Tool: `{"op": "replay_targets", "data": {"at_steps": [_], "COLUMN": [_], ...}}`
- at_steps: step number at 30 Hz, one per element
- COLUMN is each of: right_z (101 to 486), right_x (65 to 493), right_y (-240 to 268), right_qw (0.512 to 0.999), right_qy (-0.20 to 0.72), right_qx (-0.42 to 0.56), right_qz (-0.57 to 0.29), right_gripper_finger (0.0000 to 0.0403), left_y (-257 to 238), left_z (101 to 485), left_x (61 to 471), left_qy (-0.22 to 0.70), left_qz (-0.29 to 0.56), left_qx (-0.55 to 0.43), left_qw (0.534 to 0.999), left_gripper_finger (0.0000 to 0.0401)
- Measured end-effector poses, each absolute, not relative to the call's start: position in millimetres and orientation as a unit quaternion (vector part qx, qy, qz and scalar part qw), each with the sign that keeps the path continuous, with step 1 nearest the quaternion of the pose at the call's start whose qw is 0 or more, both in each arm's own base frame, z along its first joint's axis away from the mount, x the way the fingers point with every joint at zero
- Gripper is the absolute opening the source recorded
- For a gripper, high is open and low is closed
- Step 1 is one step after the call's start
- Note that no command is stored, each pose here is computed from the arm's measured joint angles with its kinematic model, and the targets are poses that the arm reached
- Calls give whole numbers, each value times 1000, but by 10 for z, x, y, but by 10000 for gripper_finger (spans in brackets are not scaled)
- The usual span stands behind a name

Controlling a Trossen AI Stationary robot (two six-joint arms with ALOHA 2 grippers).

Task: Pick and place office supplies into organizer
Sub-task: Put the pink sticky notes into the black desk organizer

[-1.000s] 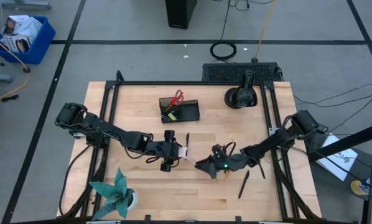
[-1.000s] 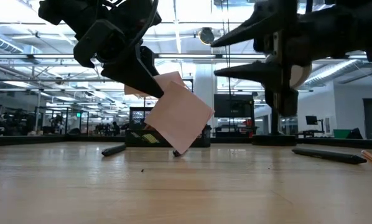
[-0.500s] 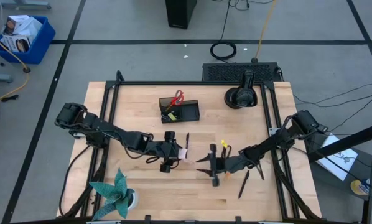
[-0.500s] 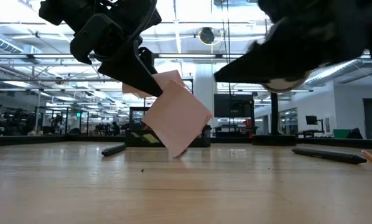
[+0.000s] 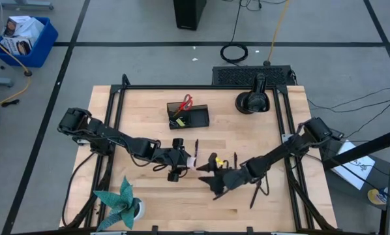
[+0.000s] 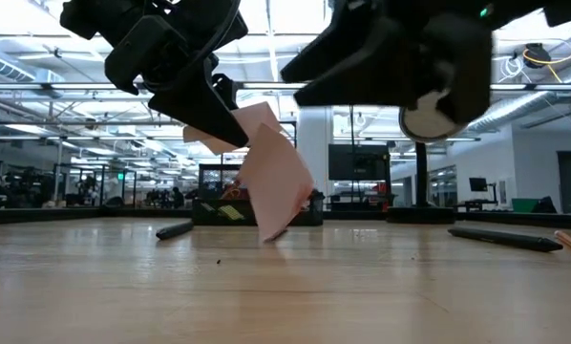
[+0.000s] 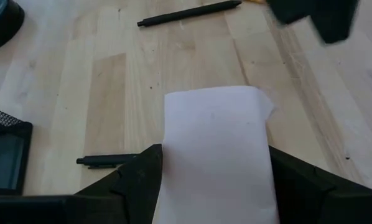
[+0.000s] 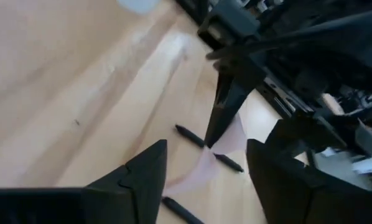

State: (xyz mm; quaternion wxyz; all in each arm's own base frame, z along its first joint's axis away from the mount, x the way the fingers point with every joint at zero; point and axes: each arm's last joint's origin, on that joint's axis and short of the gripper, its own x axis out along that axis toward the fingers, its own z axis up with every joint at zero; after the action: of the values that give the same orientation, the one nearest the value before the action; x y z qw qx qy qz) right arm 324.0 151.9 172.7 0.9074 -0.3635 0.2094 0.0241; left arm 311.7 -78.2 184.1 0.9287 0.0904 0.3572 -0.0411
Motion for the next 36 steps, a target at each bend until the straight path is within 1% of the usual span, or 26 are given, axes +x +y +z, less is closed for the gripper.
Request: {"op": "replay_targets", "data": {"at_steps": [2,4,7,10,15,19,24,29,33,36], "right_z": [1696,1645,1584,1521,1502,1427,1329,1335,1284,1274], "right_x": [3296,3315,3324,3281,3203,3158,3137,3147,3151,3153], "right_y": [1539,1561,1568,1556,1607,1613,1570,1558,1471,1456], "right_qw": [893,884,899,911,918,924,914,903,895,899], "right_qy": [217,229,238,244,238,274,307,302,335,339], "right_qx": [-394,-407,-367,-333,-318,-267,-264,-305,-288,-273], "right_qz": [26,8,-11,-6,-10,14,24,33,58,51], "right_gripper_finger": [228,240,249,248,243,244,241,240,240,240], "left_y": [-783,-783,-783,-783,-782,-782,-782,-786,-795,-803], "left_z": [1841,1841,1840,1840,1839,1839,1840,1841,1840,1833], "left_x": [3117,3117,3117,3116,3115,3116,3116,3116,3113,3106], "left_qy": [357,357,357,357,358,358,358,358,358,364], "left_qz": [-41,-41,-41,-41,-41,-40,-35,-33,-33,-42], "left_qx": [90,90,90,90,91,87,74,66,64,53], "left_qw": [929,929,929,929,928,929,930,931,931,929], "left_gripper_finger": [250,250,250,250,250,250,250,250,250,250]}}
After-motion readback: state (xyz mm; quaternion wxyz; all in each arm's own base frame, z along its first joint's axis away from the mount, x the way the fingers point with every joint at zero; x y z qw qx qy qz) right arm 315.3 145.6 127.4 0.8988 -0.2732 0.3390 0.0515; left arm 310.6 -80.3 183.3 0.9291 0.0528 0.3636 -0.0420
